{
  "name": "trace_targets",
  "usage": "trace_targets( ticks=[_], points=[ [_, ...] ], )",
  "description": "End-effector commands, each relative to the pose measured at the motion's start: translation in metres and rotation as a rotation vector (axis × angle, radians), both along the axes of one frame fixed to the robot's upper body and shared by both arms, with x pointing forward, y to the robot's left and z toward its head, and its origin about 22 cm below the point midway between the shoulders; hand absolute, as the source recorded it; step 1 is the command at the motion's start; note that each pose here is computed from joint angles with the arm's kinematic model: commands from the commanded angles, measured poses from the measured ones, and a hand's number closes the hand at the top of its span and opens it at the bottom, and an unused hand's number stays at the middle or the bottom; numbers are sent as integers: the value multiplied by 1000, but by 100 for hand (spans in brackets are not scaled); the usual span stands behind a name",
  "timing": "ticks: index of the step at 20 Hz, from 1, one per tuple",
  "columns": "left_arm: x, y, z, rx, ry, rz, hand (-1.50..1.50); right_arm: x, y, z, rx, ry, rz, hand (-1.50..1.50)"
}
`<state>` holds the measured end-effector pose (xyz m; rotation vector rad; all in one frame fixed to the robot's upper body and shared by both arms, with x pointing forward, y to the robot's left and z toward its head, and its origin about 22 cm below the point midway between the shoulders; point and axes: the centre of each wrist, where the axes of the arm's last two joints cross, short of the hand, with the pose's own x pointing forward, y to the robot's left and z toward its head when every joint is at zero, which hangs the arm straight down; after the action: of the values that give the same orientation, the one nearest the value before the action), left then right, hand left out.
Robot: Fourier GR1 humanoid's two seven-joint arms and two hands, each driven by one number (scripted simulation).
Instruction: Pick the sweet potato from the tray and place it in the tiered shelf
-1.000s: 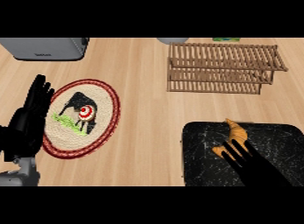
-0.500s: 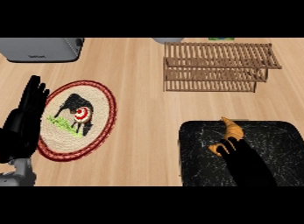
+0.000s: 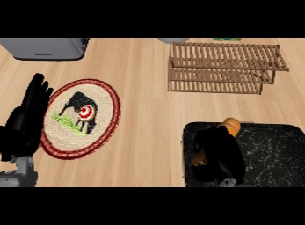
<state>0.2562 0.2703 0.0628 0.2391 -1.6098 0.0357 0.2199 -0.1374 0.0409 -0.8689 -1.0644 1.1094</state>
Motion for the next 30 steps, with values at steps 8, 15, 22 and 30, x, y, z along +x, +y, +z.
trace_targets(
  ticks=[8, 15, 22, 30],
  points=[
    [0, -12, -6, 5, 0, 11, 0, -10, 27, 107, 446, -309, -162, 150],
    [-1, -2, -17, 0, 14, 10, 0, -17, 16, 168, 345, -478, -327, 150],
    [9, -4, -1, 7, 23, 7, 0, 24, -10, 181, 353, -529, -372, 150],
    [18, -7, 7, 2, 11, 13, 0, 77, -30, 177, 371, -551, -412, 150]
  ],
)
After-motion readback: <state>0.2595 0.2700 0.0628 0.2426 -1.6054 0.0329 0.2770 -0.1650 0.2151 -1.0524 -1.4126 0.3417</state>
